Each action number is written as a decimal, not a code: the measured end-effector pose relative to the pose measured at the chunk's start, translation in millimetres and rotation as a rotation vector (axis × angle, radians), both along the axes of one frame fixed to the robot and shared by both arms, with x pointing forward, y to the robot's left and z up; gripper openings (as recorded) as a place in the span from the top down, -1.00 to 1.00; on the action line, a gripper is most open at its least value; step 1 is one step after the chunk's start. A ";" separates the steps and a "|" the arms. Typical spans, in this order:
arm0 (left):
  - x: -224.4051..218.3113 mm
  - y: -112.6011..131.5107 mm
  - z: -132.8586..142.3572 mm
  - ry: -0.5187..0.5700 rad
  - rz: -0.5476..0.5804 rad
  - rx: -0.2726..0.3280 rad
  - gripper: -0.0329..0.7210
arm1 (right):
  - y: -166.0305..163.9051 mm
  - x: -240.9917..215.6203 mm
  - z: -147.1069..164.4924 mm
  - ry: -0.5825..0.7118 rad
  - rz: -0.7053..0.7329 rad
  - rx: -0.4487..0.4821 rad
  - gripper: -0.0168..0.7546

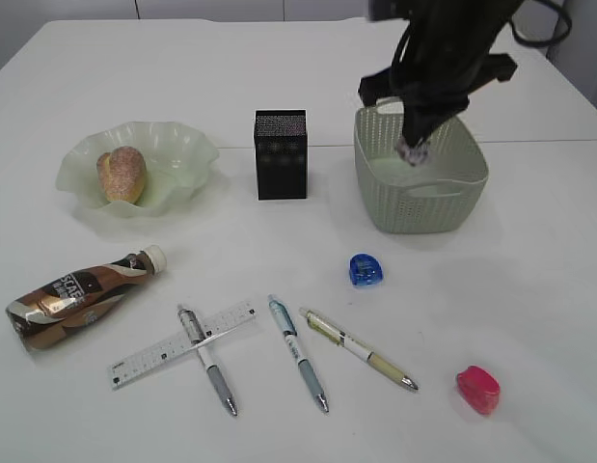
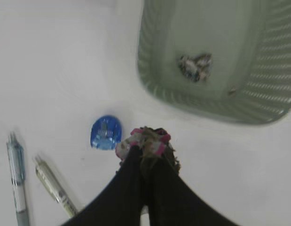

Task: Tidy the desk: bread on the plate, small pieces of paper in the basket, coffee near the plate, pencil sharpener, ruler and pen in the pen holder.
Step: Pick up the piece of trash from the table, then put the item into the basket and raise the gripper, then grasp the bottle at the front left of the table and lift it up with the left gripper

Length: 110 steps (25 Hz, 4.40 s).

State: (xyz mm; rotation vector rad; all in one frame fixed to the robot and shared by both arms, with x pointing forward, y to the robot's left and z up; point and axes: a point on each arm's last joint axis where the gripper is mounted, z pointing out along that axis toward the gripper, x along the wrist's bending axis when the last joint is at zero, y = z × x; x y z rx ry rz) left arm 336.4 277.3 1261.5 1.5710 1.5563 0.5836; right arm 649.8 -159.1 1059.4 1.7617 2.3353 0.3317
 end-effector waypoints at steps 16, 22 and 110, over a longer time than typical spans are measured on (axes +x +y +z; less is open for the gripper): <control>-0.3 -1.4 0.1 0.002 -0.010 -0.012 -0.33 | -55.9 57.4 2.8 -0.169 -0.188 0.012 0.92; -0.6 -2.9 0.3 0.004 -0.022 -0.027 -0.33 | -52.3 75.0 -31.3 -0.155 -0.186 0.023 0.92; 211.1 -61.1 -193.6 0.590 -0.356 0.784 -0.33 | -112.8 -272.8 55.9 -0.128 -0.194 0.098 -0.12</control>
